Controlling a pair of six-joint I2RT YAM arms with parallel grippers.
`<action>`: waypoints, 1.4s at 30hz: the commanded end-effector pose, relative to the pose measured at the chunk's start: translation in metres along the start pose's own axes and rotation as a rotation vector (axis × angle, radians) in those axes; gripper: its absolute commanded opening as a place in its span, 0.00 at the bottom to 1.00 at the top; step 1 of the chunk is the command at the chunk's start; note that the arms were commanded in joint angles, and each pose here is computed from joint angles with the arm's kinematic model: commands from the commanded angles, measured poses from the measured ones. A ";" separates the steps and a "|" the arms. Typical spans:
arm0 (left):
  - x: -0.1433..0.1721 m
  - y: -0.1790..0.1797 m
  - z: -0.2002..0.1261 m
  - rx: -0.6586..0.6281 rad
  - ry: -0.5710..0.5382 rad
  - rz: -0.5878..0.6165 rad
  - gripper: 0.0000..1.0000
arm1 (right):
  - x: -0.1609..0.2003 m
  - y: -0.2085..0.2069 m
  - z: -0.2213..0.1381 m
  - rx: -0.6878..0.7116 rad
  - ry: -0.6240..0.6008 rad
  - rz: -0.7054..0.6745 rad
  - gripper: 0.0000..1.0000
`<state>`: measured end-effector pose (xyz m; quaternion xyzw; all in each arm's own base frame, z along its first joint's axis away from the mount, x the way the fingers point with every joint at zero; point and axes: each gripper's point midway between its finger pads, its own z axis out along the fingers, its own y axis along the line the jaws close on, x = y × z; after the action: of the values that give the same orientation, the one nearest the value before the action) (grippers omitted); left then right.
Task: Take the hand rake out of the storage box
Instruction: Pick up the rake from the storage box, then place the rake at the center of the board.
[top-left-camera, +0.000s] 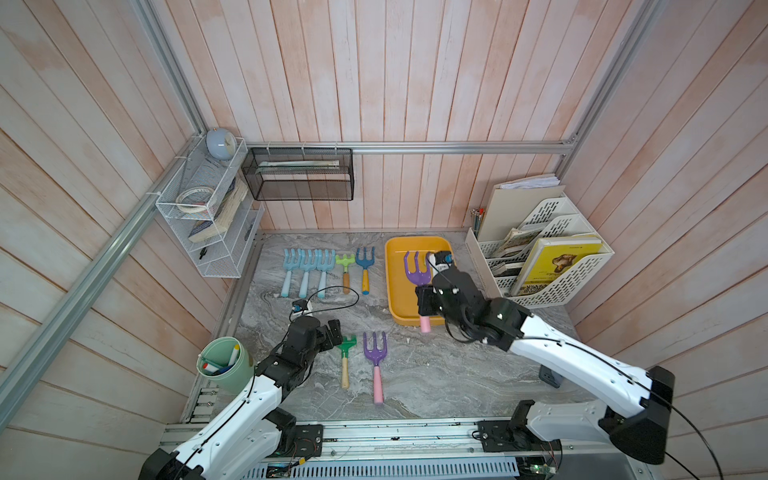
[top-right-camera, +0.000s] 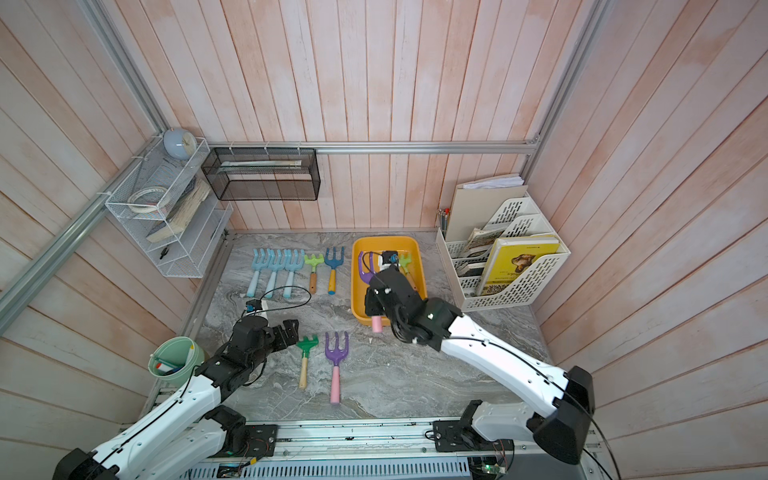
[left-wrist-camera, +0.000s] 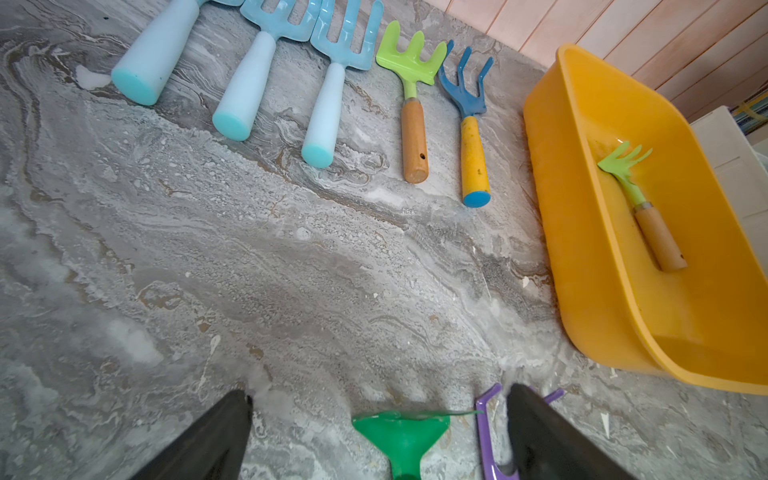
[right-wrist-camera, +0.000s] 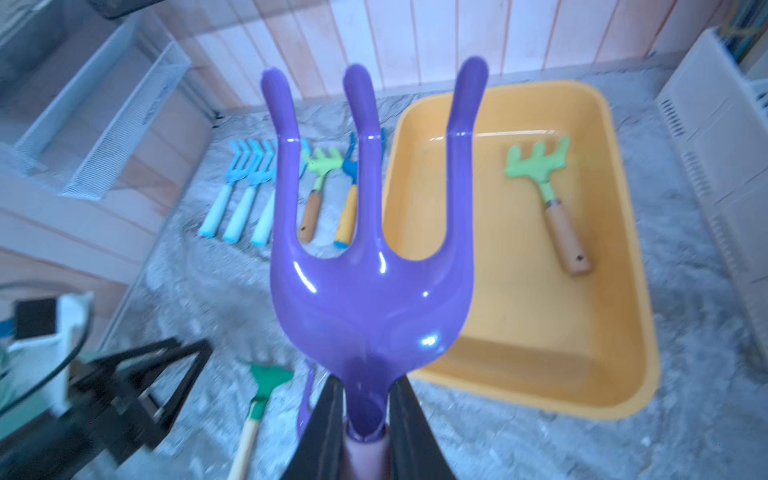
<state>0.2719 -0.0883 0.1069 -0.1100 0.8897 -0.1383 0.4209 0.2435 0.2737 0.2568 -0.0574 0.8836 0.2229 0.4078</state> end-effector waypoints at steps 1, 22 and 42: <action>0.000 0.002 0.000 -0.001 -0.005 -0.009 1.00 | 0.073 -0.009 0.001 0.072 0.118 0.074 0.00; -0.003 -0.001 -0.007 0.027 -0.024 -0.022 1.00 | 0.227 -0.048 0.076 0.199 0.392 0.106 0.00; -0.007 0.008 -0.009 -0.027 -0.039 -0.015 1.00 | 0.231 -0.051 0.092 0.214 0.408 0.098 0.26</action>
<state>0.2700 -0.0873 0.1159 -0.1143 0.8817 -0.1486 0.4330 0.1665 0.2917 0.0218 -0.0171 0.9667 0.1378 0.2150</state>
